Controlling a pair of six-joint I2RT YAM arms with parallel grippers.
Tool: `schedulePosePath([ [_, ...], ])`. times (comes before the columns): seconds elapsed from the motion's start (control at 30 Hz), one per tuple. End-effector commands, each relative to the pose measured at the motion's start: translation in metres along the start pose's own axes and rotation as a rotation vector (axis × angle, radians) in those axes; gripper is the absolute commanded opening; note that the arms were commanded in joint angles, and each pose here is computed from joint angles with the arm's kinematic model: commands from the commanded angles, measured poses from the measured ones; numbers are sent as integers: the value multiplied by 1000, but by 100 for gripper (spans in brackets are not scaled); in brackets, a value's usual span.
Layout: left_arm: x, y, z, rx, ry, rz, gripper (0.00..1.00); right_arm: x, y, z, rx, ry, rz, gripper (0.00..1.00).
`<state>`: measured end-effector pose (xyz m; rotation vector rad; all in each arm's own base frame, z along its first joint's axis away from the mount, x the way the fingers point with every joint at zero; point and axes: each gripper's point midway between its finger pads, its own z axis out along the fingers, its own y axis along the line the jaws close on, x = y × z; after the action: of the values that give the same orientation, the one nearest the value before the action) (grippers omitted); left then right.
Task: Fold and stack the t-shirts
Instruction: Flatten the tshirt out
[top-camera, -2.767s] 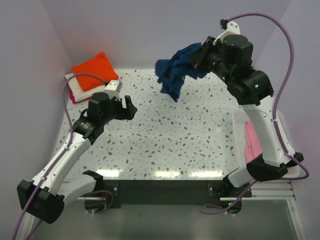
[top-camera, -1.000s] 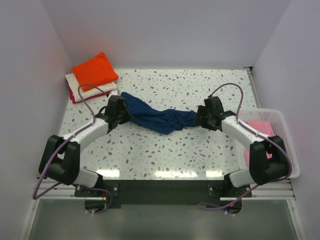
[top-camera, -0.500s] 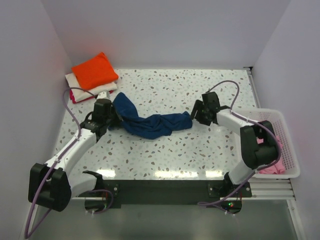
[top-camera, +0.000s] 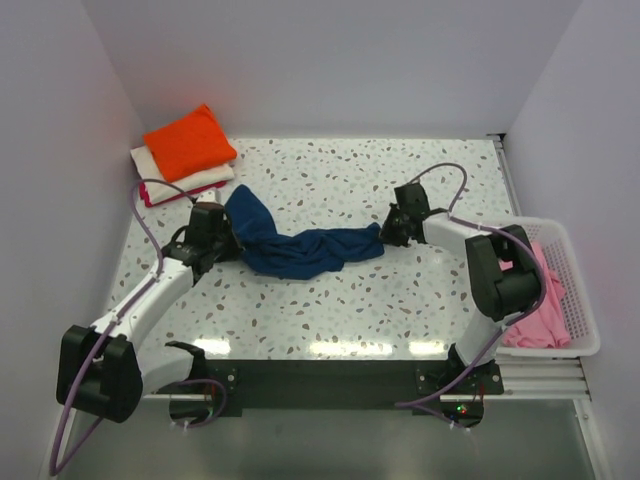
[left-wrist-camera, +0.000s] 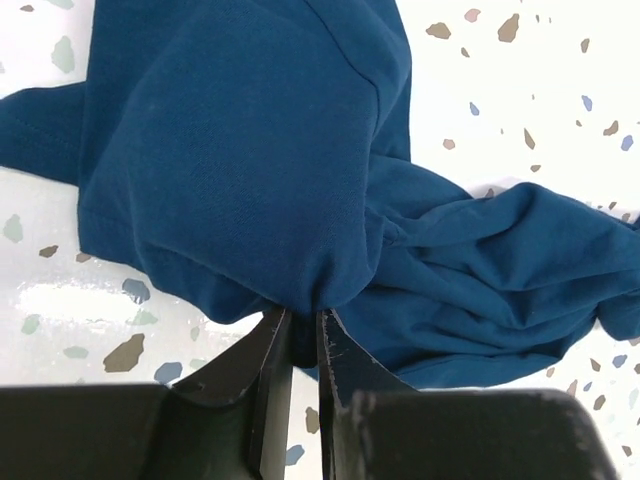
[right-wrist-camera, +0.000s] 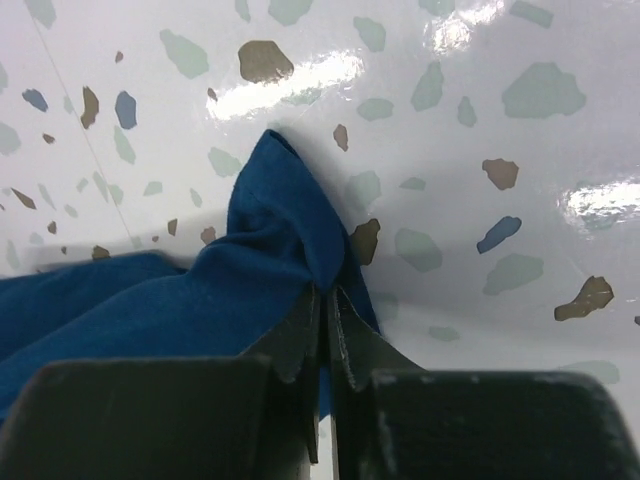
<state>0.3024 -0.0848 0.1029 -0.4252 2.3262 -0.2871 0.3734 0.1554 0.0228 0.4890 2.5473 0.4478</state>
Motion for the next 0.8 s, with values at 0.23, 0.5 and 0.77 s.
schedulePosePath([
  [0.23,-44,-5,-27,-37,-78,74,12,-65,23,-46,-3,-143,-11,0],
  [0.5,-40,-2,-36,-44,-44,104,22,-109,23,-86,12,-243,-19,0],
  [0.77,-73,-13,-27,-34,-143,87,0,-146,49,-98,-55,-297,-38,0],
])
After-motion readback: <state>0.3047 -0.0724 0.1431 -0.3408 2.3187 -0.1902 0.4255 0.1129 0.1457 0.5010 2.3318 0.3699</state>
